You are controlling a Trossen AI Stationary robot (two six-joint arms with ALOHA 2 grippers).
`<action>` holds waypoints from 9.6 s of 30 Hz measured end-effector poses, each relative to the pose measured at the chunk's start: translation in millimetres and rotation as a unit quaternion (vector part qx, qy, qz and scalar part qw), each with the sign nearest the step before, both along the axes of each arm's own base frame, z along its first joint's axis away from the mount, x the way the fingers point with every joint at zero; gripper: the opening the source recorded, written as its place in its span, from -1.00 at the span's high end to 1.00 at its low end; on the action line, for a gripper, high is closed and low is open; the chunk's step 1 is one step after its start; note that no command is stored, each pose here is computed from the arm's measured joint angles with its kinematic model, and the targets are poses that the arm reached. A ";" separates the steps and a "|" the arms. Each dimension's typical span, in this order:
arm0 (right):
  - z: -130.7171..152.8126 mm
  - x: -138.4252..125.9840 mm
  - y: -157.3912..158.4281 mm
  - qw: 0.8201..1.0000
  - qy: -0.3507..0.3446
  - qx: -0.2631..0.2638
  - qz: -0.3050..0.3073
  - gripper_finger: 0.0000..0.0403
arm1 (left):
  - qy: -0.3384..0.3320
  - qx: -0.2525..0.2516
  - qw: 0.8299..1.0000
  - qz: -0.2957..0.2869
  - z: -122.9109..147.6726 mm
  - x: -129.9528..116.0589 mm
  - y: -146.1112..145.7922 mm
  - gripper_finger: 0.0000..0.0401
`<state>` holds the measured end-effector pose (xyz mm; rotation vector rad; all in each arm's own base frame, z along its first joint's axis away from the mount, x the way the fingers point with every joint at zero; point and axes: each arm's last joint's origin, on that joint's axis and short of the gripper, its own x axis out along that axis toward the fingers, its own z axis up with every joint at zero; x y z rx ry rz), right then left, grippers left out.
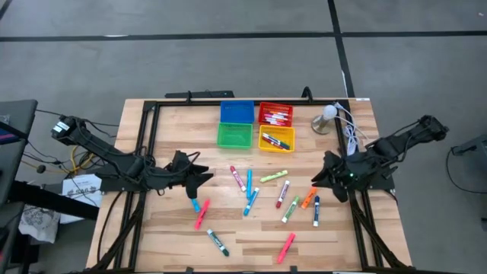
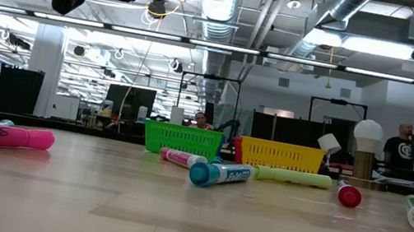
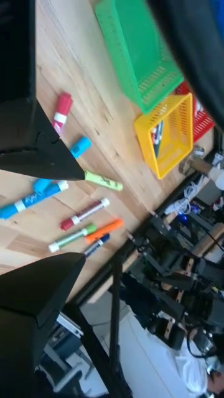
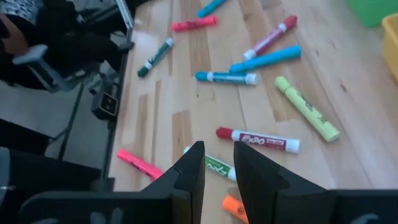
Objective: Pick & Place Markers
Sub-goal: Put the green highlighter into the blue basket
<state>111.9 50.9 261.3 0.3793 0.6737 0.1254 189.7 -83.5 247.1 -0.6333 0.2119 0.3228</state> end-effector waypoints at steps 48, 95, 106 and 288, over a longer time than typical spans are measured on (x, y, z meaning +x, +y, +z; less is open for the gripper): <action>-28.4 120.1 31.9 0.979 0.117 -0.157 0.053 0.44 | 0.040 0.021 0.996 -0.080 -29.2 -16.1 -16.3 0.00; -79.1 169.0 -16.1 0.919 0.296 -0.249 0.082 -0.02 | 0.013 0.022 0.997 -0.073 -24.4 -14.3 -16.9 0.00; -82.0 170.1 -35.9 0.906 0.306 -0.272 0.113 -0.04 | 0.000 0.016 0.998 -0.068 -22.1 -13.5 -17.1 0.00; 47.2 263.5 -47.1 0.968 -0.208 0.129 0.058 0.70 | -0.299 0.009 0.954 -0.009 37.8 68.0 27.9 0.58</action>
